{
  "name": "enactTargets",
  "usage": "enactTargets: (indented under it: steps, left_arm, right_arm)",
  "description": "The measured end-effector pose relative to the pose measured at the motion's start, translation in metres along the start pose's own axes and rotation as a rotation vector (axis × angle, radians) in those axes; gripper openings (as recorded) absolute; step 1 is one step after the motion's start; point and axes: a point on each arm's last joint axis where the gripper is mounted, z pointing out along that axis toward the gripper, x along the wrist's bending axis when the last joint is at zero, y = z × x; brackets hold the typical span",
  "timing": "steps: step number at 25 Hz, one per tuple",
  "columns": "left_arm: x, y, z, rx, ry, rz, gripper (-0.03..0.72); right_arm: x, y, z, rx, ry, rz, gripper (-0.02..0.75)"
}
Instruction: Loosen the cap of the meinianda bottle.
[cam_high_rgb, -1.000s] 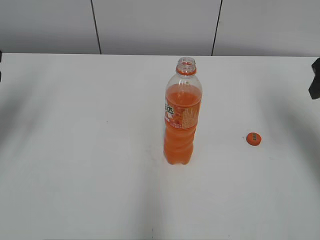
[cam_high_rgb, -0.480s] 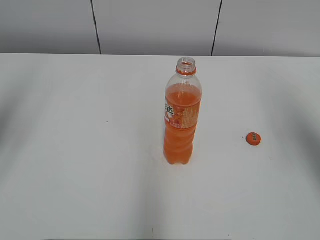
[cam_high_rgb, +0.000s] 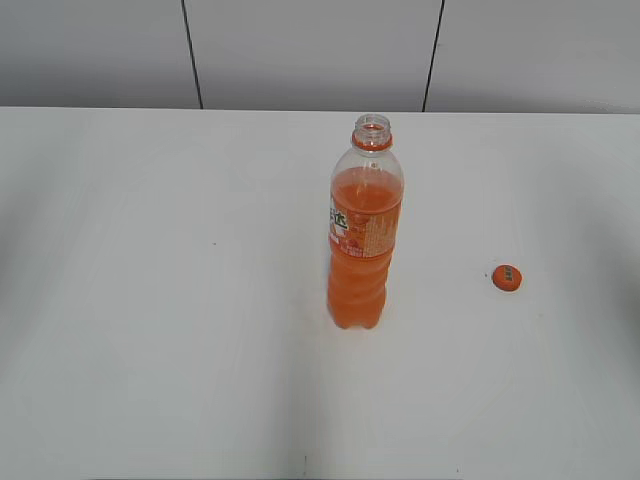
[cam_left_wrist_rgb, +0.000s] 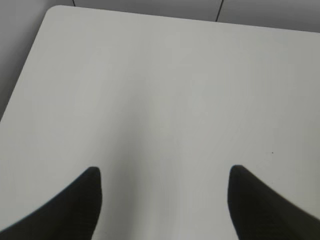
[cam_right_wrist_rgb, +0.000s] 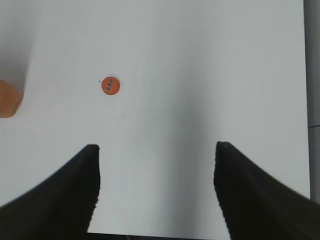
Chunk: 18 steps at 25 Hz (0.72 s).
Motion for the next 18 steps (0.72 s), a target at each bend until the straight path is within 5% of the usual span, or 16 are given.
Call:
enactTargets:
  steps: [9,18]
  left_arm:
    - [0.006,-0.02,-0.063,-0.123,-0.006,0.001,0.482]
    - [0.008,-0.048,-0.087,-0.167,-0.037,-0.019,0.482]
  right_arm:
    - [0.007,-0.042,-0.051,-0.17,-0.02,-0.006,0.533]
    - [0.014,-0.098,-0.049,-0.213,-0.022,-0.005,0.533]
